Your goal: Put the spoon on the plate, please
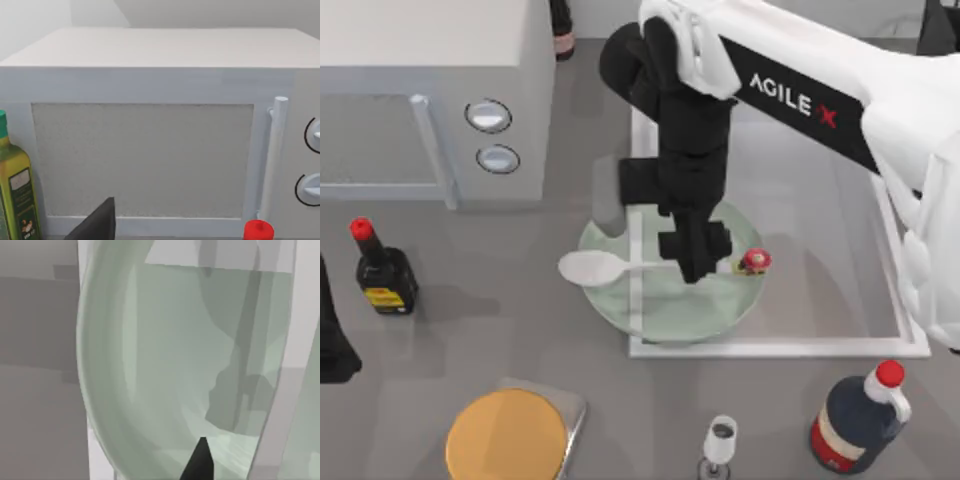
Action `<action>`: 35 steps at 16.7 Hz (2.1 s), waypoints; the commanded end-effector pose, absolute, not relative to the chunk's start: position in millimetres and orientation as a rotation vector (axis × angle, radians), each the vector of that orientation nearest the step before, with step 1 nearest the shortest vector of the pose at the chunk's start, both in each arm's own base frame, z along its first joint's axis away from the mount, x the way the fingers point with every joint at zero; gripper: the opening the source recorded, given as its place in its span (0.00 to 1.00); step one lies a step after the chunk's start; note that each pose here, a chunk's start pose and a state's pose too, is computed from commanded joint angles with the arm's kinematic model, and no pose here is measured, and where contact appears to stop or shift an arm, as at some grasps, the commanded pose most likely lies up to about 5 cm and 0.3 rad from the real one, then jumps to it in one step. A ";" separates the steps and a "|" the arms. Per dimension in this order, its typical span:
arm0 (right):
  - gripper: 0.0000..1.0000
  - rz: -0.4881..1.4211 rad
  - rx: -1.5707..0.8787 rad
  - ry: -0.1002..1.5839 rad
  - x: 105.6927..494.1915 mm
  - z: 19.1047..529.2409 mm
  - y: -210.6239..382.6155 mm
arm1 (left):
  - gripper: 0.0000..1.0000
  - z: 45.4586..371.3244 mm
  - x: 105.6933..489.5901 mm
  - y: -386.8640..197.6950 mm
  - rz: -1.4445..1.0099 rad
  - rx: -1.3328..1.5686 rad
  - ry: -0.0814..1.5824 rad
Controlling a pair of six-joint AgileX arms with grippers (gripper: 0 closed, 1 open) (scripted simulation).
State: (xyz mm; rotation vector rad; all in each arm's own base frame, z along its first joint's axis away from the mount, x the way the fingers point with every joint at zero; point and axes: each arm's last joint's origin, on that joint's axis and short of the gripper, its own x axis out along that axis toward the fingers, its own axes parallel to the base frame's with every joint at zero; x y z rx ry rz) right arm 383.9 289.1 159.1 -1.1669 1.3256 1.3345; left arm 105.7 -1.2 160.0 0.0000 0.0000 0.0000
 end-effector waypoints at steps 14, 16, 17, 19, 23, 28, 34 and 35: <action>0.00 1.255 -1.212 1.156 390.4 146.5 300.3 | 1.00 160.0 105.7 -1.2 0.000 0.000 0.000; 0.00 1.250 -1.224 1.170 390.9 135.3 300.8 | 1.00 160.0 105.7 -1.2 0.000 0.000 0.000; 0.00 1.250 -1.224 1.170 390.9 135.3 300.8 | 1.00 160.0 105.7 -1.2 0.000 0.000 0.000; 0.00 1.250 -1.224 1.170 390.9 135.3 300.8 | 1.00 160.0 105.7 -1.2 0.000 0.000 0.000; 0.23 1.250 -1.224 1.170 390.9 135.3 300.8 | 1.00 160.0 105.7 -1.2 0.000 0.000 0.000; 0.60 1.250 -1.224 1.170 390.9 135.3 300.8 | 1.00 160.0 105.7 -1.2 0.000 0.000 0.000; 1.00 1.250 -1.224 1.170 390.9 135.3 300.8 | 1.00 160.0 105.7 -1.2 0.000 0.000 0.000; 1.00 1.250 -1.224 1.170 390.9 135.3 300.8 | 1.00 160.0 105.7 -1.2 0.000 0.000 0.000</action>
